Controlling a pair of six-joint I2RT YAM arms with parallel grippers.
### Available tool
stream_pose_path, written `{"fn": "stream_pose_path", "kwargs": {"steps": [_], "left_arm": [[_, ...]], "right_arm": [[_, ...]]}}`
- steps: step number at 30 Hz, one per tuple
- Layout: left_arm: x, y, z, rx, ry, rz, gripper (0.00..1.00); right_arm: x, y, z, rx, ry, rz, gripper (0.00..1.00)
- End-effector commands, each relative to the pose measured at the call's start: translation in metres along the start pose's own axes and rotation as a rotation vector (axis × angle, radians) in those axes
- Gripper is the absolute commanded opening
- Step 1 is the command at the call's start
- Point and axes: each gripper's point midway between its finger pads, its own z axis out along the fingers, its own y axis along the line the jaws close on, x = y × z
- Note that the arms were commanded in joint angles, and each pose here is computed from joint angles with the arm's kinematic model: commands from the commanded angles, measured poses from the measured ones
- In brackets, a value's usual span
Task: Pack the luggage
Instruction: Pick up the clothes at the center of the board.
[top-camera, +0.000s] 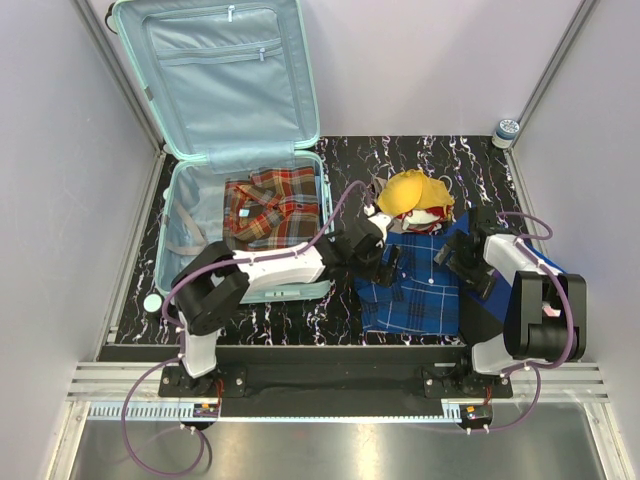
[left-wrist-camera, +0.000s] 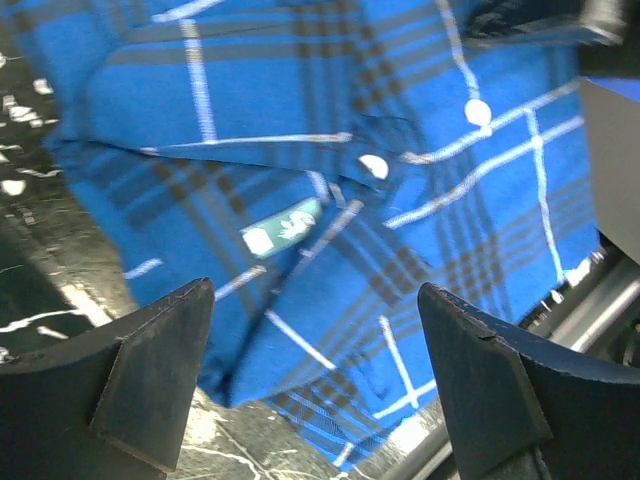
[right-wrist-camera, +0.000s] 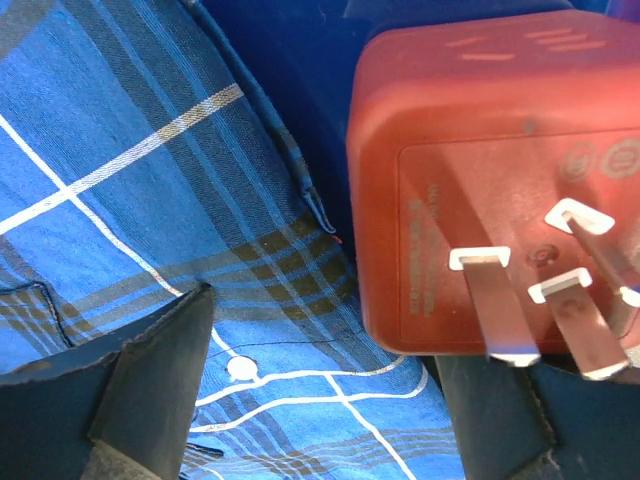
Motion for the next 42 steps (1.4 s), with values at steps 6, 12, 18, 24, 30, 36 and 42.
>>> {"fn": "stream_pose_path", "kwargs": {"steps": [6,12,18,24,30,36,42], "left_arm": [[0.0,0.035,0.013,-0.107,-0.021,-0.09,0.9],[0.012,0.046,0.024,-0.134,0.015,-0.109,0.91],[0.019,0.052,0.03,-0.155,0.03,-0.127,0.91],[0.028,0.04,0.036,-0.085,0.06,-0.168,0.82],[0.034,0.028,0.044,-0.01,0.083,-0.203,0.67],[0.035,0.025,0.049,0.013,0.082,-0.203,0.25],[0.018,0.016,0.046,0.051,0.028,-0.168,0.0]], "right_arm": [[-0.002,0.003,0.017,-0.009,-0.005,0.028,0.78],[0.002,0.004,0.018,-0.019,0.005,0.032,0.63],[0.003,0.006,0.017,-0.032,0.011,0.036,0.59],[0.003,0.007,0.018,-0.032,0.011,0.037,0.59],[0.004,0.006,0.019,-0.03,0.013,0.037,0.57],[0.01,0.014,0.016,-0.085,0.04,0.049,0.48],[0.015,0.028,0.006,-0.163,0.066,0.065,0.22]]}}
